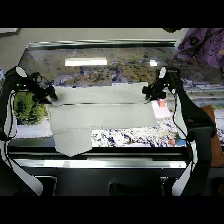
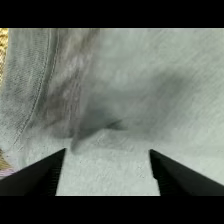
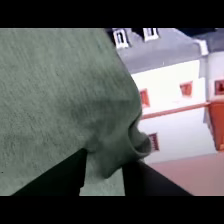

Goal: Fold the clothes and pants, and hang the long-sleeved shirts on hangers.

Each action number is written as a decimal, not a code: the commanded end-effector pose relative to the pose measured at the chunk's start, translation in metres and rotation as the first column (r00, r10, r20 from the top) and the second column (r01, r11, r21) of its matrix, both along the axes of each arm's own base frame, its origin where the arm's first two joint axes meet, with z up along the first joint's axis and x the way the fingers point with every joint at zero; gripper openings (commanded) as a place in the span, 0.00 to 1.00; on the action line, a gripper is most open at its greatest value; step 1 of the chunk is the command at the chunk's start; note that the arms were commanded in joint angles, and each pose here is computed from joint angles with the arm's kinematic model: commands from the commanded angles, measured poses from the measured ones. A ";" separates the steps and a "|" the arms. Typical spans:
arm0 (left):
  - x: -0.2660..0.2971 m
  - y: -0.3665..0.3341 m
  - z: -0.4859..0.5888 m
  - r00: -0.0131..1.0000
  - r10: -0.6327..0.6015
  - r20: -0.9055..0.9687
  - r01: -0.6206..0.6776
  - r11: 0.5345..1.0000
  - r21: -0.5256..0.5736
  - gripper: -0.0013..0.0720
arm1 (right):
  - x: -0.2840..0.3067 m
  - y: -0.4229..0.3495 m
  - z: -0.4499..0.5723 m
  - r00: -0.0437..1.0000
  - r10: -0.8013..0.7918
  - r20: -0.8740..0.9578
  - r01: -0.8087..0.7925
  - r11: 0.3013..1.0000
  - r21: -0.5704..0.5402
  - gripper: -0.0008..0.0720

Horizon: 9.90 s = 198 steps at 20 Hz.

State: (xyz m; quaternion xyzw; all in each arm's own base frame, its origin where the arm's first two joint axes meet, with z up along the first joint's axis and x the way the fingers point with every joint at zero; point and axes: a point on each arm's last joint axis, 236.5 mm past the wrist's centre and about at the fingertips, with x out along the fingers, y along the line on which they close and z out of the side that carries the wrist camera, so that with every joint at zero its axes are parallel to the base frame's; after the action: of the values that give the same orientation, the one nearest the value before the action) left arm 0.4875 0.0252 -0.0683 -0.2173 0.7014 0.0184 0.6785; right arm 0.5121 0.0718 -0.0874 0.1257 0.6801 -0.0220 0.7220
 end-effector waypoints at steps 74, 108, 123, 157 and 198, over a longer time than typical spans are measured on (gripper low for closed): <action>-0.257 -0.084 -0.017 0.962 0.226 -0.153 -0.270 0.867 -0.418 0.04 | -0.155 -0.006 -0.005 0.998 0.041 -0.047 -0.011 0.860 0.509 0.06; -0.132 -0.056 0.086 0.893 0.377 0.245 -0.257 0.876 -0.409 0.04 | -0.125 0.006 0.076 0.961 -0.023 0.275 -0.105 0.892 0.440 0.06; -0.030 -0.052 0.041 0.921 0.331 0.204 -0.229 0.886 -0.403 0.04 | -0.061 -0.027 0.050 0.908 -0.080 0.410 -0.006 0.979 0.203 0.06; -0.009 -0.070 0.147 0.882 -0.068 0.467 0.028 0.995 0.092 0.04 | -0.071 -0.016 0.011 0.996 -0.035 0.087 -0.016 0.852 0.524 0.06; -0.010 -0.207 0.207 0.826 -0.261 0.500 0.293 0.956 0.016 0.04 | -0.109 0.095 0.286 0.885 -0.206 0.417 0.051 0.934 0.354 0.06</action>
State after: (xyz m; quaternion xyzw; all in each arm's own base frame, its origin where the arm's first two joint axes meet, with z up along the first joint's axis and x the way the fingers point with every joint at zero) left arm 0.4721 -0.2872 0.0893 -0.1783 0.5596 -0.2329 0.7751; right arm 0.3920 0.1155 0.2026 0.2690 0.4901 0.0665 0.8264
